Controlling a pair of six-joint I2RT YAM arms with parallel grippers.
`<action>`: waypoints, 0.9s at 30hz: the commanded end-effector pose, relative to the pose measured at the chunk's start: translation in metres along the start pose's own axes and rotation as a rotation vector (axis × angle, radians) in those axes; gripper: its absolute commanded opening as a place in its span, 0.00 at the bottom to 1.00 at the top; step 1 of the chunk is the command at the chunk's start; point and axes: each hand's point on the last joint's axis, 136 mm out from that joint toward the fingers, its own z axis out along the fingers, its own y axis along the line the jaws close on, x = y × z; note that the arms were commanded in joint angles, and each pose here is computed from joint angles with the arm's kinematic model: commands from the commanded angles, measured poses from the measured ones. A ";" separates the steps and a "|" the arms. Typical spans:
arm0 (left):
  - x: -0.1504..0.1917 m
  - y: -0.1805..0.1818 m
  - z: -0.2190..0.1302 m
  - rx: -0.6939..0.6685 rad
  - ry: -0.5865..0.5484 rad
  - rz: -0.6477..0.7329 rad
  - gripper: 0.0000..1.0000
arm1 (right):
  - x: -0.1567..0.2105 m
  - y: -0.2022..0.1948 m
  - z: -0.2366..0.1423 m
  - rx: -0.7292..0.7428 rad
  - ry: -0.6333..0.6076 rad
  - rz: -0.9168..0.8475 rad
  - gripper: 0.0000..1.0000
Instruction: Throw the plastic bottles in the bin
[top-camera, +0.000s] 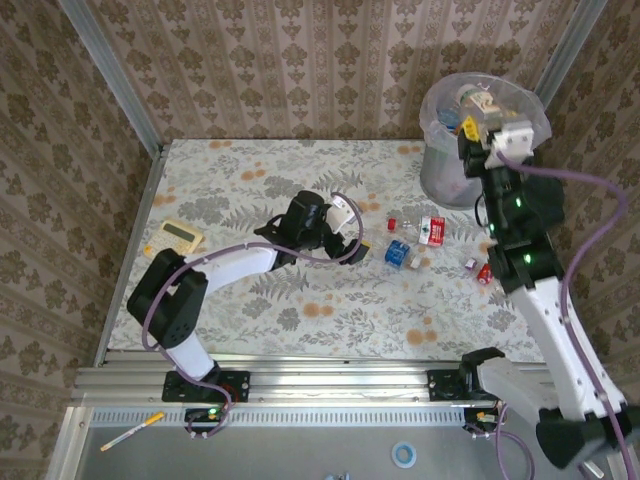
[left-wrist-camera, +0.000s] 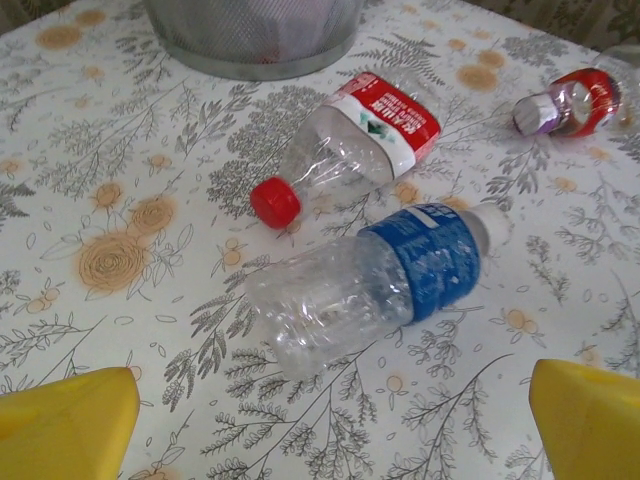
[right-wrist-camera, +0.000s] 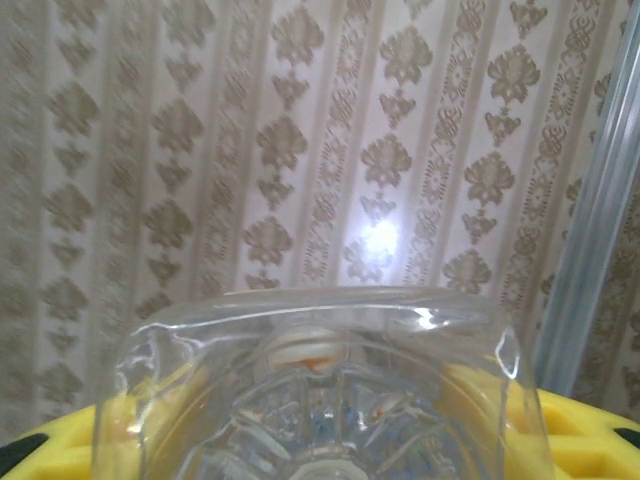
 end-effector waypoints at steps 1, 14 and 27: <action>-0.025 0.004 0.004 0.018 -0.062 0.008 1.00 | 0.001 -0.033 0.033 0.136 0.139 -0.065 0.39; -0.019 0.013 0.025 0.049 -0.032 -0.060 1.00 | 0.085 -0.056 0.088 0.213 0.740 -0.059 1.00; -0.004 0.014 0.025 0.030 0.093 -0.141 1.00 | 0.076 -0.008 0.005 -0.076 0.779 0.159 1.00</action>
